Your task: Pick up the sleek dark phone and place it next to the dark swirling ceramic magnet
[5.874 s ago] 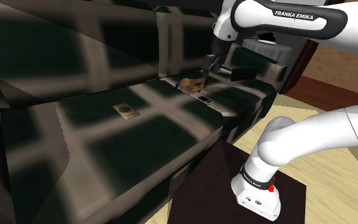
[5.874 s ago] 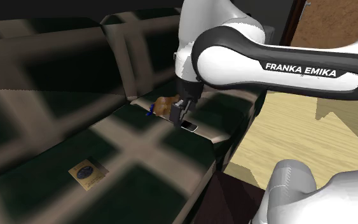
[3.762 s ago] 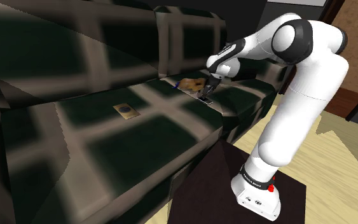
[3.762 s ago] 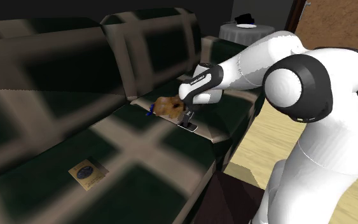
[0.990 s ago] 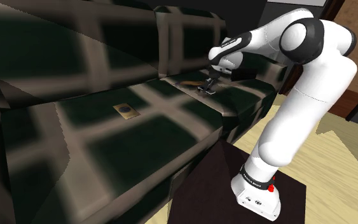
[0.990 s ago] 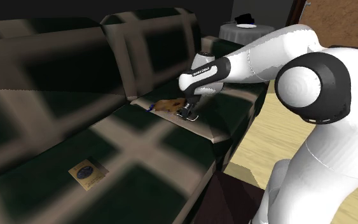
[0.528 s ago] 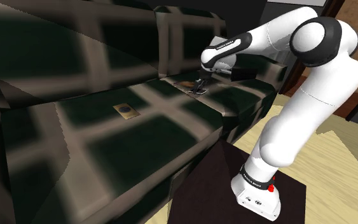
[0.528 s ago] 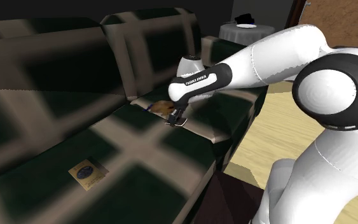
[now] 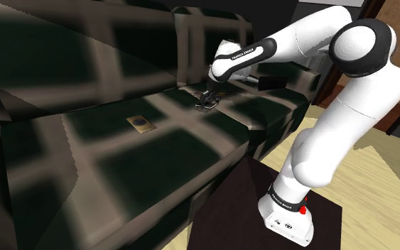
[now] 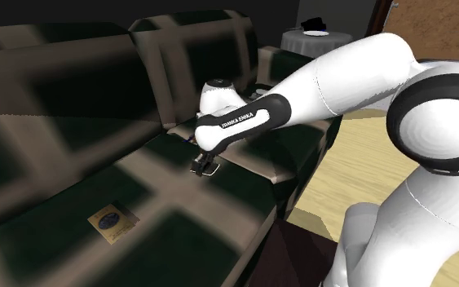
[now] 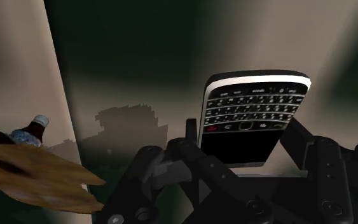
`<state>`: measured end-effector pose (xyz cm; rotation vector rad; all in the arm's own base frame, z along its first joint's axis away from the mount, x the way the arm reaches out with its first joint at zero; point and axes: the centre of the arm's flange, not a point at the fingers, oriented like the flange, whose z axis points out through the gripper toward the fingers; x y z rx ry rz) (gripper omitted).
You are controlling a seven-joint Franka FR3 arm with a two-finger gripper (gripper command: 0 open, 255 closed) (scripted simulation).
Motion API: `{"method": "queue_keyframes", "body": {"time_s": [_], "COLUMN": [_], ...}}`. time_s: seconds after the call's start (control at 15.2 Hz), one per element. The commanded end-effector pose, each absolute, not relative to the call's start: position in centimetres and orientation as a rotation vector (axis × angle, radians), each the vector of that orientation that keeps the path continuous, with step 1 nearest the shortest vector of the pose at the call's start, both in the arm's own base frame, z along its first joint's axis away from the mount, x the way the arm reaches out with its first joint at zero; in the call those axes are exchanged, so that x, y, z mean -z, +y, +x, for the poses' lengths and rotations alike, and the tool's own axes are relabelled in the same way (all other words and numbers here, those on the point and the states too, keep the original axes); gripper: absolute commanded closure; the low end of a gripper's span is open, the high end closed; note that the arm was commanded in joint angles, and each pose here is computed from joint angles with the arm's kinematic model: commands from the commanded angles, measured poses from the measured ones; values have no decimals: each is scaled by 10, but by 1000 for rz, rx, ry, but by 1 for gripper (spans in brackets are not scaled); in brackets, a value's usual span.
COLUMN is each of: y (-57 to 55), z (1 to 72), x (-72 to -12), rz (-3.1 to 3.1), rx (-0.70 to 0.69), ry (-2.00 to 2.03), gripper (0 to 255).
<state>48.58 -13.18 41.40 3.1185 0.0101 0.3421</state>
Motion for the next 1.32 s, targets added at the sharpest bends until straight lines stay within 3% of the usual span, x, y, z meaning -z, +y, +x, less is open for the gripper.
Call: {"method": "queue_keyframes", "body": {"time_s": [0.0,1.25], "y": [-108,131], "z": [495,571], "x": [-414,-418], "rz": [3119,3119], "rx": [-343,-343], "ry": [6,6], "gripper": [255,255]}}
